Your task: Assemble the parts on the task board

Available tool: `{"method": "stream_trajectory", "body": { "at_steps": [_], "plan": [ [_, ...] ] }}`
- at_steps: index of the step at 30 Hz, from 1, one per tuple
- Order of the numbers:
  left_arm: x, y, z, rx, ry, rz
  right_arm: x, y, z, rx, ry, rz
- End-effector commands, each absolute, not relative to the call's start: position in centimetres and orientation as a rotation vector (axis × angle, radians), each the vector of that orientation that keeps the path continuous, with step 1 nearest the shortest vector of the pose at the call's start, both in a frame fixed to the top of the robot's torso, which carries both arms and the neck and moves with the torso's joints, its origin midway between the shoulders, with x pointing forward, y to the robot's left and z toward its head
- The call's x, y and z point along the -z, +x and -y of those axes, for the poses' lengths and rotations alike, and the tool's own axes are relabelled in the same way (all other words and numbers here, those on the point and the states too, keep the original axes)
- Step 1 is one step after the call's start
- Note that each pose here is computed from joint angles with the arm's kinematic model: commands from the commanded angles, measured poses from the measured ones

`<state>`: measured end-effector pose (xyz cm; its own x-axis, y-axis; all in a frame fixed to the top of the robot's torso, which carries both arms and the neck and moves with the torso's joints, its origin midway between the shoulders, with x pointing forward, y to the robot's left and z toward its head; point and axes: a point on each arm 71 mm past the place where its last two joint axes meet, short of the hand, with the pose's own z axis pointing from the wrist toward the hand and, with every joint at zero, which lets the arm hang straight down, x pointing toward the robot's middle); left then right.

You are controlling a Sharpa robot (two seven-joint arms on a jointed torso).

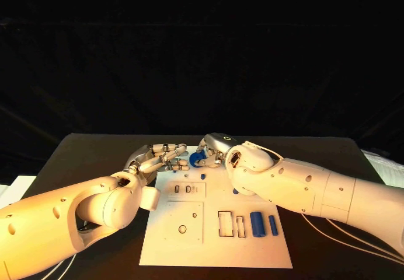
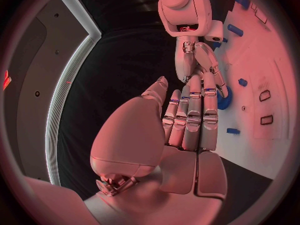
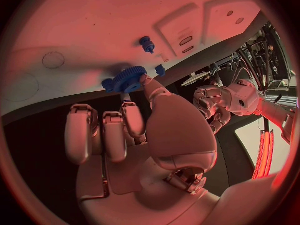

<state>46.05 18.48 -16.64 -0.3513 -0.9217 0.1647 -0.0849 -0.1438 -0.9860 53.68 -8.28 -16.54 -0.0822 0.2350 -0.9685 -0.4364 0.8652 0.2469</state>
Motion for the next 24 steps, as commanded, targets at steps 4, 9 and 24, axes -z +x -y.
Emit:
{"method": "stream_trajectory", "body": {
  "at_steps": [4,9,24],
  "plan": [
    [16.5,46.0,-18.2,1.599,-1.166,-1.447,16.9,53.8,8.8,-0.474,-0.141,-1.556],
    [16.5,46.0,-18.3,1.597,-1.166,-1.447,16.9,53.9,9.0,-0.465,-0.141,-1.562],
    [16.5,46.1,-18.4,1.596,-1.168,-1.451,15.7,52.9,10.6,-0.607,-0.075,-1.449]
  ]
}}
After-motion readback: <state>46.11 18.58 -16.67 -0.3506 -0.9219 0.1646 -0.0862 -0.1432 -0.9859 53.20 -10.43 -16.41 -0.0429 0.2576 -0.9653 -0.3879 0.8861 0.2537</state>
